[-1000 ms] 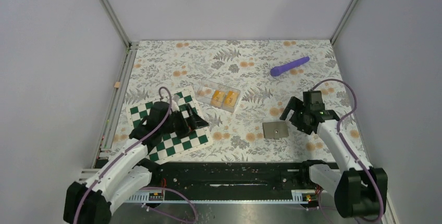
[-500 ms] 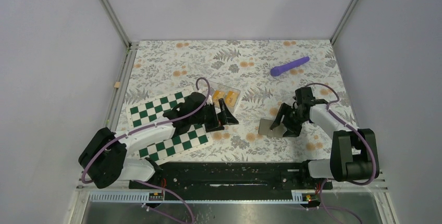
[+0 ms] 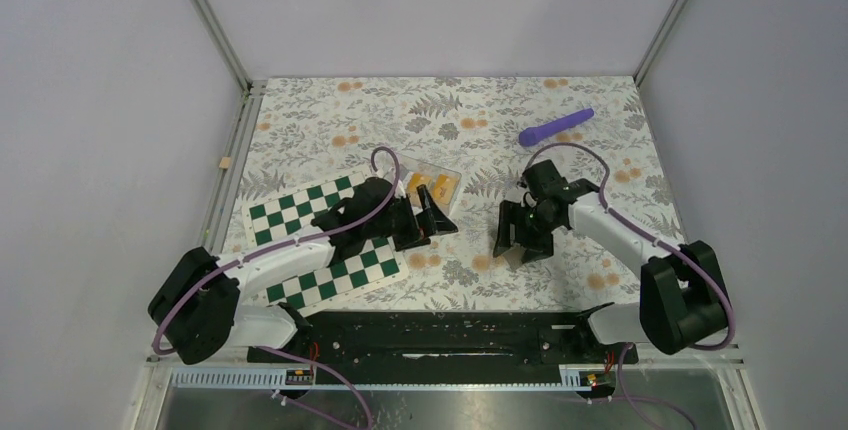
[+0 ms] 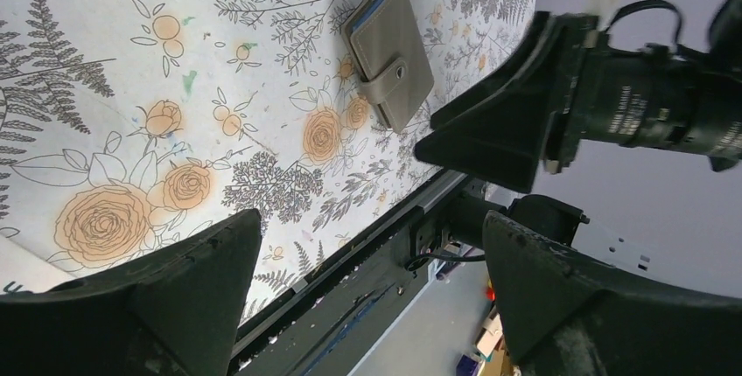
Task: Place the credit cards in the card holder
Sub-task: Pick up the card holder from the center of the board.
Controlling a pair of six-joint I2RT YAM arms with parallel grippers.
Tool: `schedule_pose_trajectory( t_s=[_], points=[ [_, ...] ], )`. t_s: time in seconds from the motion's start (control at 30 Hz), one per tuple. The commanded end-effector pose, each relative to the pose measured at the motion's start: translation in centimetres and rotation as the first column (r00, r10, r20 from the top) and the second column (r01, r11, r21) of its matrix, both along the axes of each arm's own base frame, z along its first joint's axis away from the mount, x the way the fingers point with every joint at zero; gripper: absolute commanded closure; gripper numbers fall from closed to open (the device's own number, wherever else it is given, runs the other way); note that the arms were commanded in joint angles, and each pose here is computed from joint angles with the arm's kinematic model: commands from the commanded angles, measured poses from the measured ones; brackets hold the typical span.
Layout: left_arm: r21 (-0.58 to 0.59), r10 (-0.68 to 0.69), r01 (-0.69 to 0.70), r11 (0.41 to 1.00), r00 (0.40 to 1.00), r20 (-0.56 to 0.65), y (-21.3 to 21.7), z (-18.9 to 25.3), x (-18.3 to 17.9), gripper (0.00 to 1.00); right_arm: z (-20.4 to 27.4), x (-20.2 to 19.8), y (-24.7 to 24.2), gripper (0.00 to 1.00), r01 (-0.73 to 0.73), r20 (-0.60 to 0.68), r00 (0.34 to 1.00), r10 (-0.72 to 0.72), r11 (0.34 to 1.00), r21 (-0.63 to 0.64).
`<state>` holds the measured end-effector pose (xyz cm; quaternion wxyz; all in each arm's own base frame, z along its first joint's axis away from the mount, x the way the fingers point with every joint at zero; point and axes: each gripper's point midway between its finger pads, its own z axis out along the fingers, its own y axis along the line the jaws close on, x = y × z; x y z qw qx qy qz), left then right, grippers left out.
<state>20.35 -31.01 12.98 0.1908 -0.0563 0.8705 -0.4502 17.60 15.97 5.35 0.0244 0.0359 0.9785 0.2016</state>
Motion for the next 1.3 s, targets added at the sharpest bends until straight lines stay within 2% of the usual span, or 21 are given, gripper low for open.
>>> schedule_pose_trajectory(
  t_s=[0.0,0.13,0.23,0.47,0.63,0.93,1.13,1.27],
  points=[
    [-0.033,0.018,-0.017,0.999,0.999,0.032,-0.8,0.9,0.2,0.03,2.2,1.8,-3.3,0.22,0.030,0.126,0.992,-0.011,0.988,-0.152],
    [-0.024,-0.002,0.003,1.000,1.000,0.017,-1.8,0.6,-0.2,0.03,2.2,4.0,-5.0,0.21,0.113,0.149,0.985,-0.089,0.980,-0.161],
    [-0.016,-0.013,0.013,1.000,1.000,0.008,-2.4,0.2,-0.5,0.04,1.2,5.9,-5.6,0.21,0.140,0.109,0.986,-0.125,0.980,-0.140],
    [0.006,-0.016,0.017,1.000,1.000,-0.022,-2.5,-1.0,-1.2,0.05,-1.3,7.9,-4.0,0.23,0.072,-0.011,0.997,-0.073,0.994,-0.087],
    [0.024,0.002,-0.001,1.000,1.000,-0.030,-2.0,-1.8,-1.3,0.05,-2.2,7.4,-2.5,0.27,0.013,-0.071,0.997,-0.015,0.999,-0.034],
    [0.046,-0.001,0.003,0.999,0.999,-0.039,-2.0,-2.7,-1.2,0.05,-2.7,4.3,0.8,0.27,-0.150,-0.092,0.985,0.145,0.987,-0.049],
    [0.075,0.007,-0.002,0.997,0.998,-0.065,-2.5,-4.2,-0.7,0.06,-1.7,4.5,0.6,0.27,-0.114,-0.035,0.993,0.112,0.992,-0.057],
    [0.103,-0.011,0.019,0.995,0.997,-0.077,-3.7,-5.5,0.2,0.12,-1.7,5.1,0.0,0.27,-0.055,-0.022,0.998,0.053,0.995,-0.083]
  ],
)
